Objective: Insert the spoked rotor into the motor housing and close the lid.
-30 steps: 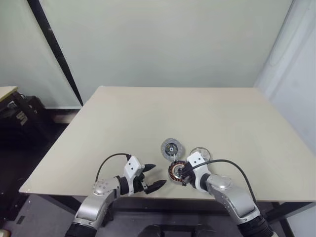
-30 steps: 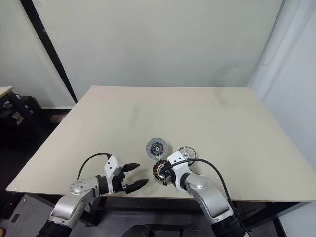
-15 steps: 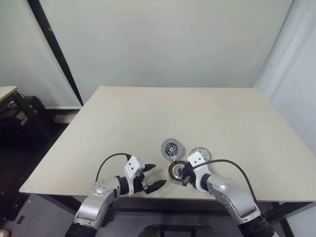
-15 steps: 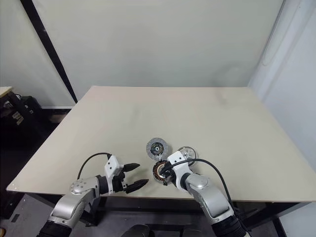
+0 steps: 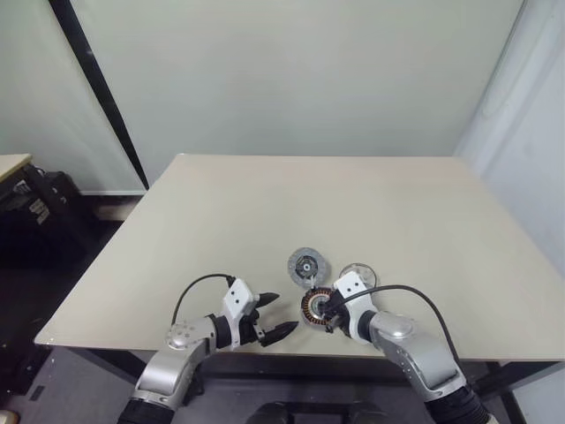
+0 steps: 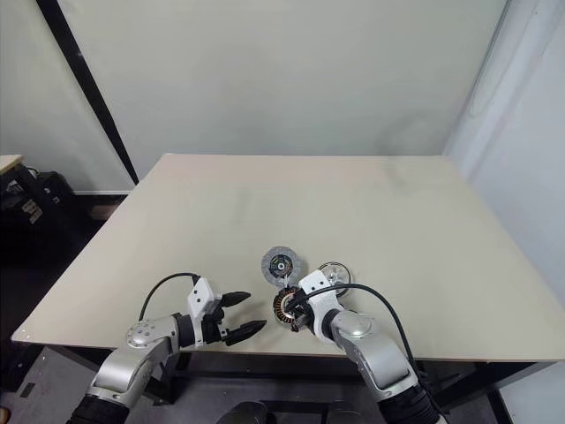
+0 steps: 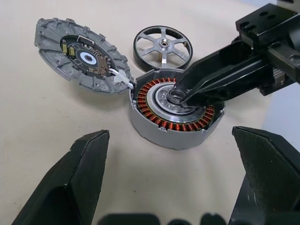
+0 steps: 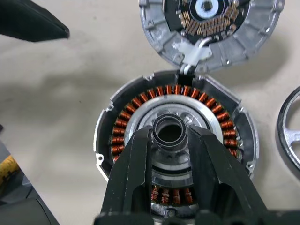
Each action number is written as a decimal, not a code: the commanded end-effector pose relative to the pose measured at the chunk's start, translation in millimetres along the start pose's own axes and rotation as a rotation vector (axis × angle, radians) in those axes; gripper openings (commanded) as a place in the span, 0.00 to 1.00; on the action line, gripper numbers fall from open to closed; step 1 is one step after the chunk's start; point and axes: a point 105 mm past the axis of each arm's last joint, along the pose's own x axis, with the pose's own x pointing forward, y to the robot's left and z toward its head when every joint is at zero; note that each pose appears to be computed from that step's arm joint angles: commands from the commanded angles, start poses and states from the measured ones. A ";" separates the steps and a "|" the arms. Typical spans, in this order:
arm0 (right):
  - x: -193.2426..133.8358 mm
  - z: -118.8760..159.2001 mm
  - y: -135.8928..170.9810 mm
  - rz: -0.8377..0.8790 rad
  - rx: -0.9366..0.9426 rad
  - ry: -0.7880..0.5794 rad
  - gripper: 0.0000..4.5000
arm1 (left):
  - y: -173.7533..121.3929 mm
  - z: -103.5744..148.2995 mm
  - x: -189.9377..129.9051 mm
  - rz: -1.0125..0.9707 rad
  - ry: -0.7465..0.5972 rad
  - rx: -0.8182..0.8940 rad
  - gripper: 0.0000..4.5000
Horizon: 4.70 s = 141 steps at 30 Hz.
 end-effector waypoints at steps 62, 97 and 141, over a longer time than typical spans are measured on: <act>-12.2 19.1 1.5 -0.014 -0.064 0.049 0.16 | 0.1 13.6 2.7 0.001 -0.034 0.051 1.00; 5.1 14.6 1.0 -0.051 -0.134 0.078 0.01 | -4.5 12.8 2.4 -0.008 -0.032 0.057 1.00; -3.7 19.8 -0.6 -0.056 -0.179 0.077 0.01 | -10.0 11.8 4.0 -0.026 -0.027 0.054 1.00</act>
